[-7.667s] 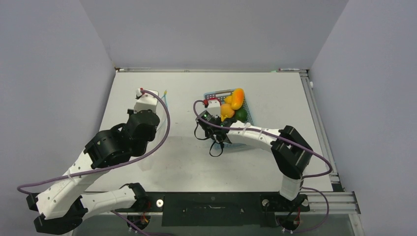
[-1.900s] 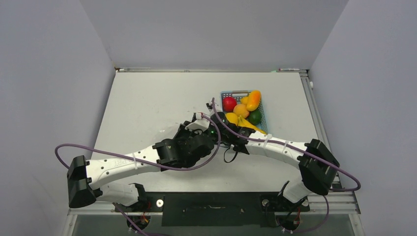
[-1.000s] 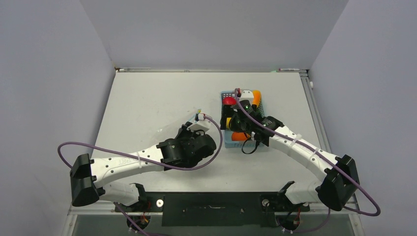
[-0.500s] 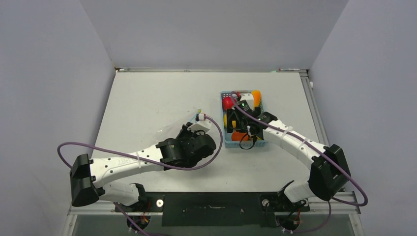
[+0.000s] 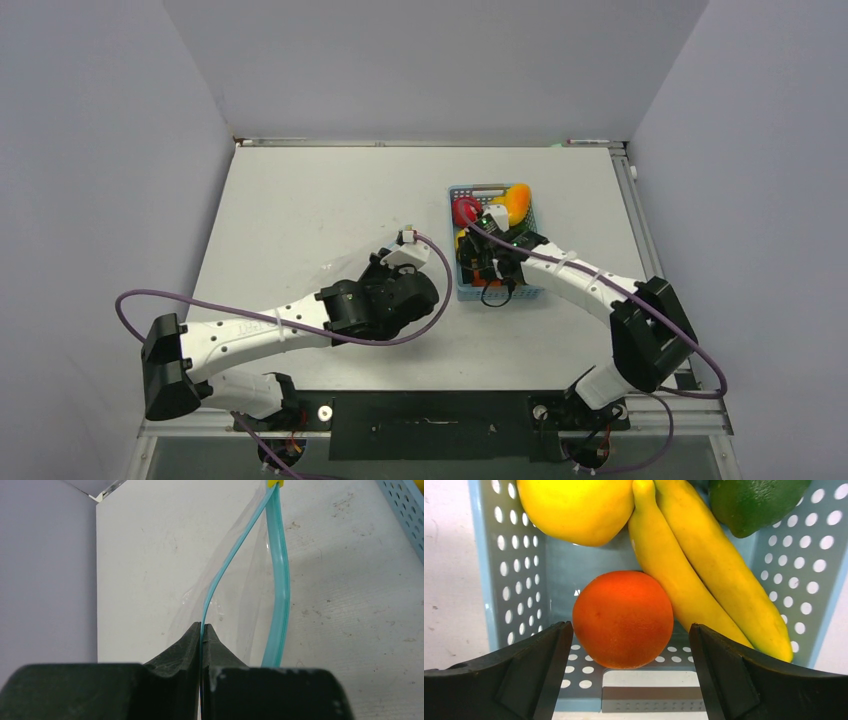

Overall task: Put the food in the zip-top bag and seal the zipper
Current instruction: Pick up the fake fruit from the bin.

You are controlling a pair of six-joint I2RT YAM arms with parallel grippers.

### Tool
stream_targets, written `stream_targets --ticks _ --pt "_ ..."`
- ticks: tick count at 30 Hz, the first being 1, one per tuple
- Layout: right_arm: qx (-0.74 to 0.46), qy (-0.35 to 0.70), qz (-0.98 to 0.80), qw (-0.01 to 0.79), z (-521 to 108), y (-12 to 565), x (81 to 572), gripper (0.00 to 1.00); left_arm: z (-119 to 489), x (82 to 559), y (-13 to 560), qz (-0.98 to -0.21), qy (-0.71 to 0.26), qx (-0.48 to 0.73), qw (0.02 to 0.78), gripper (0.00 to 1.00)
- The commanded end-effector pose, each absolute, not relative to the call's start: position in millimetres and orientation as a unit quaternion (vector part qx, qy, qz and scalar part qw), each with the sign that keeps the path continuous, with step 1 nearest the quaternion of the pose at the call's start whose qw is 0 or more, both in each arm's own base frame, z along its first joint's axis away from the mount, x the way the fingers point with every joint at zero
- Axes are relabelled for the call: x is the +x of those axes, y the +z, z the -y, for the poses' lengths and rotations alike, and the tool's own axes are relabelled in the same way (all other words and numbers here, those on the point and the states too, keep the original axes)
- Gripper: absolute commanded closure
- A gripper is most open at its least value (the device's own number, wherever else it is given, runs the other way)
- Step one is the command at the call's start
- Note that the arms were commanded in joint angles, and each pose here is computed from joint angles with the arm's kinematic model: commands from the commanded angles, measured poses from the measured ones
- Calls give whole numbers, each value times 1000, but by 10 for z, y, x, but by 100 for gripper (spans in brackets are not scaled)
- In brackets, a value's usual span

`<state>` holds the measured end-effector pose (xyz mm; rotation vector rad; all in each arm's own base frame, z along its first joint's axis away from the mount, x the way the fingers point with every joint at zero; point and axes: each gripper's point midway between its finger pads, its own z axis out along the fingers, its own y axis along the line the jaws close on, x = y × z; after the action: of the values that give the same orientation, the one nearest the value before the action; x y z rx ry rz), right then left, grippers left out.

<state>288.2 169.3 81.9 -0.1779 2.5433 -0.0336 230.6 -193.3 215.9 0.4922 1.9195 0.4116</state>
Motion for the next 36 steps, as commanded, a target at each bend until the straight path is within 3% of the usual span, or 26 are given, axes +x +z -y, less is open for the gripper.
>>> stream_targets --ticks 1,7,18,22,31,36 --pt "-73 -19 -958 275 -1677 664 2858 10 1963 2305 2375 -805 140 180 548 100" --pt "-76 -31 -959 269 -1648 610 2860 0 1959 2303 2380 -805 138 178 549 100" --pt "-65 -31 -951 300 -1639 876 2950 43 1956 2305 2383 -805 139 177 549 100" --pt "-56 -23 -945 321 -1653 1031 2996 53 1958 2306 2380 -805 139 178 549 100" --pt "-36 7 -929 367 -1700 1457 3062 58 1958 2305 2381 -805 138 177 549 100" --pt "-35 75 -915 395 -1871 1778 3051 59 1969 2307 2366 -805 140 179 548 100"
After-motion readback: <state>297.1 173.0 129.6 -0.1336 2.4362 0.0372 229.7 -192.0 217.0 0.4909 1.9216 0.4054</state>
